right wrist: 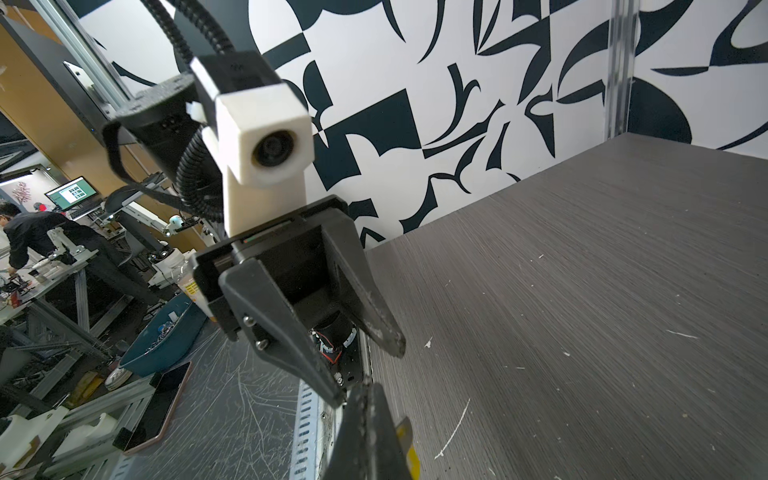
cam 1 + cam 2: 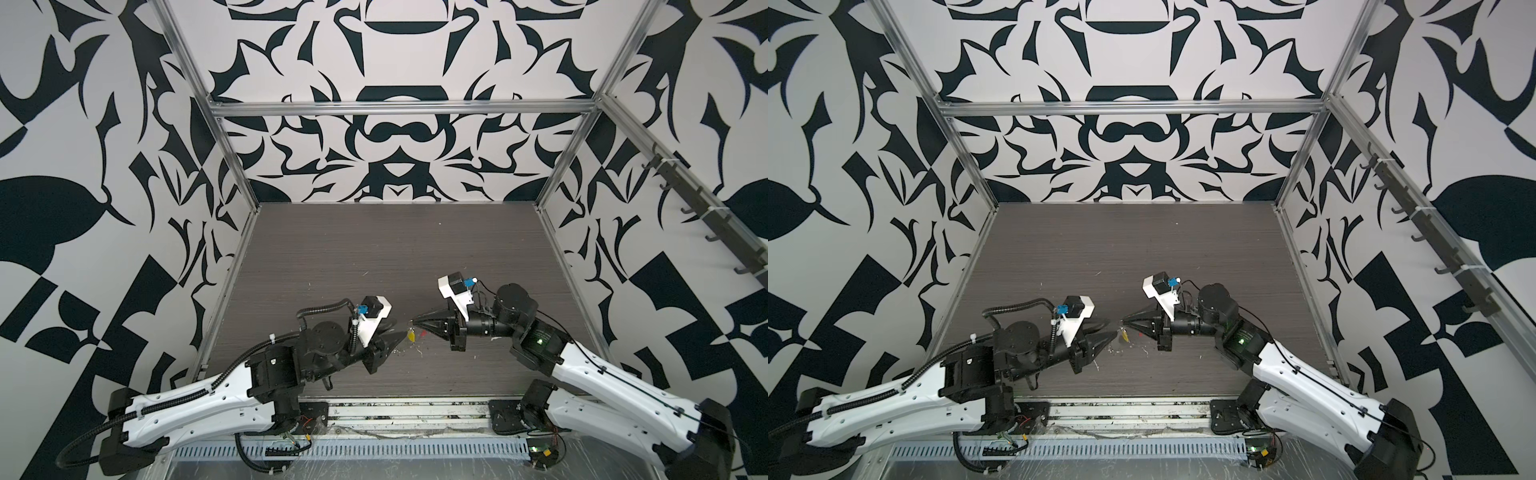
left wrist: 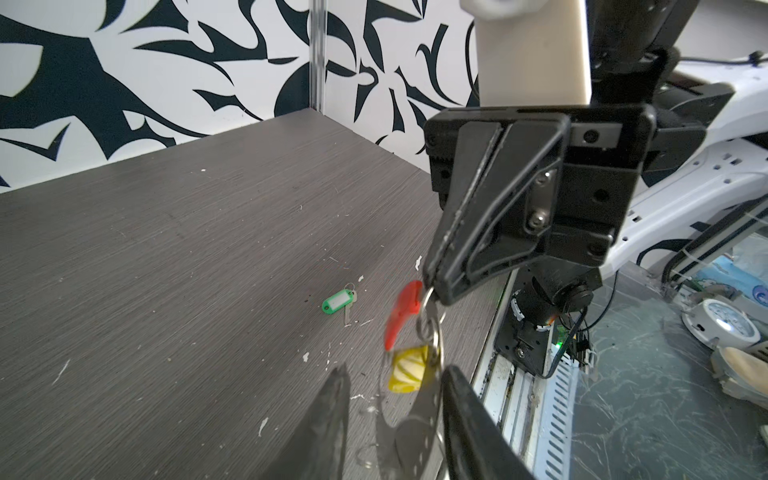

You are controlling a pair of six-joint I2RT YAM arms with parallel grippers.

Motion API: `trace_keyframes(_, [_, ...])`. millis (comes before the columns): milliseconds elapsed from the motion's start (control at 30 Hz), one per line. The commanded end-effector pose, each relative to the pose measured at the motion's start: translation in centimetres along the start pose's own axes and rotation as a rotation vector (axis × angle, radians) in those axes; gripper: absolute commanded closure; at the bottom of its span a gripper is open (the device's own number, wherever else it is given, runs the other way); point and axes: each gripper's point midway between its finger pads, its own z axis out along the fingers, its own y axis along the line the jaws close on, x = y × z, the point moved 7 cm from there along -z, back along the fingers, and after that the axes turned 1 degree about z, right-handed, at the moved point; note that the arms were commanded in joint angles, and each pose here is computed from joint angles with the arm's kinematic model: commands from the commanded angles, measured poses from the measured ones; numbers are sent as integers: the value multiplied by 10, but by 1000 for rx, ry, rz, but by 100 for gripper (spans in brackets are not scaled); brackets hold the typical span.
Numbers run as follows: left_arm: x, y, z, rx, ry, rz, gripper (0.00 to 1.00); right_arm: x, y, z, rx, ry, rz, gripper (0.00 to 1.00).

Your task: Remove the keys from the keyring

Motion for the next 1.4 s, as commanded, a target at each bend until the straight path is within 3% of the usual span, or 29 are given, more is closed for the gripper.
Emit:
trace_keyframes(0, [-7, 5, -13, -21, -82, -13, 61, -29, 15, -7, -19, -86, -82, 100])
trace_keyframes(133, [0, 8, -6, -58, -18, -5, 63, -33, 18, -8, -26, -92, -88, 100])
trace_keyframes(333, [5, -7, 17, 39, 69, -2, 52, -36, 19, -8, -29, -96, -90, 100])
trace_keyframes(500, [2, -15, 16, 121, 41, 1, 49, -35, 17, -6, -29, -95, -82, 100])
trace_keyframes(900, [-9, -10, 26, 35, 9, 79, 52, -31, 13, 1, -72, -113, -28, 100])
trace_keyframes(1000, [-12, -10, 26, 35, -6, 96, 58, -30, 12, 1, -80, -115, -17, 100])
trace_keyframes(1300, [-15, -7, 18, 9, -2, 78, 97, -28, 13, -1, -72, -114, -17, 100])
trace_keyframes(1367, [-16, -6, 14, 5, -3, 65, 100, -27, 12, -1, -65, -109, -14, 100])
